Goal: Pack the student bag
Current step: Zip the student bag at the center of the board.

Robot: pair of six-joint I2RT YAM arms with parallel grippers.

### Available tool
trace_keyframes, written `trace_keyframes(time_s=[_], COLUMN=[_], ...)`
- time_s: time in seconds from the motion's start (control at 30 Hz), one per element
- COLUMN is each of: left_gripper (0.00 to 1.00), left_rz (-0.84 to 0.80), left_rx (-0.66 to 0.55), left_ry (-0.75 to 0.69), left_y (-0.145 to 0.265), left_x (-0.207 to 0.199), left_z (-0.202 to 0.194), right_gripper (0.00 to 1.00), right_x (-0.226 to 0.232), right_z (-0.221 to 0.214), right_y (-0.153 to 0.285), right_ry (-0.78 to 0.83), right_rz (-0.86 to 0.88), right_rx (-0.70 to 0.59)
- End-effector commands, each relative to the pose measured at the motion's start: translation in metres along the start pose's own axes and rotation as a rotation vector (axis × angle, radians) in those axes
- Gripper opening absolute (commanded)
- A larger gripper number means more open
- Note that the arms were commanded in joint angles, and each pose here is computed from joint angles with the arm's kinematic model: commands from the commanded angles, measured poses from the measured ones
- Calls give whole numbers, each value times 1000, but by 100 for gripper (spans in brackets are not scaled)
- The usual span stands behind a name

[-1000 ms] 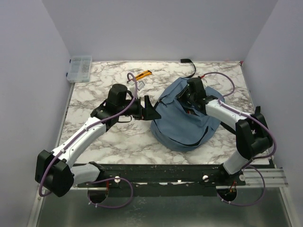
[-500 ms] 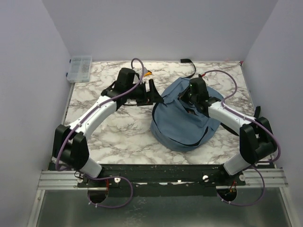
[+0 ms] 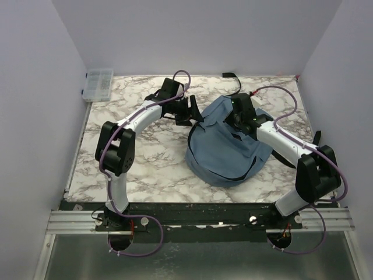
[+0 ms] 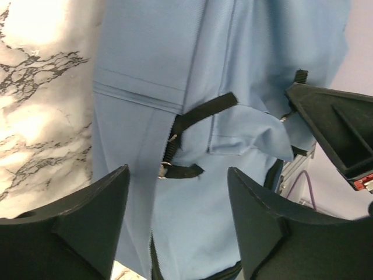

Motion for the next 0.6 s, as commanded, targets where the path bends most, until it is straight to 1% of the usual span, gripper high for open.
trace_keyframes(time_s=[0.0, 0.03, 0.17, 0.27, 0.3, 0.33, 0.43, 0.57], left_gripper=[60, 52, 27, 10, 2, 0, 0, 0], left_rz=[18, 4, -43, -35, -32, -25, -22, -32], left_rx=[11, 19, 38, 23, 13, -1, -37, -83], left_ry=[3, 12, 35, 38, 38, 40, 62, 82], left_y=[-10, -12, -19, -19, -18, -17, -11, -2], left_x=[4, 5, 6, 9, 9, 10, 15, 18], left_z=[2, 2, 0, 0, 1, 2, 4, 5], right_gripper=[1, 1, 1, 0, 0, 0, 0, 1], right_x=[-23, -27, -35, -43, -47, -51, -60, -71], right_z=[-2, -2, 0, 5, 6, 8, 9, 3], right_y=[8, 10, 19, 31, 36, 41, 56, 66], right_ry=[-46, -53, -76, -82, -79, -79, -66, -26], right_rz=[-201, -218, -286, -348, -362, -378, -383, -373], right_rx=[-36, -41, -60, -102, -115, -133, -163, -161])
Point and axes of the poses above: each gripper's point midway between its finger pads, its own y axis back along the fingers, its own x axis along the line the jaws close on, z = x × y, the point moved 9 cm from there along y, back along the fingers, and after that the axes turned 10 degrees about y, right-handed, at the moved point
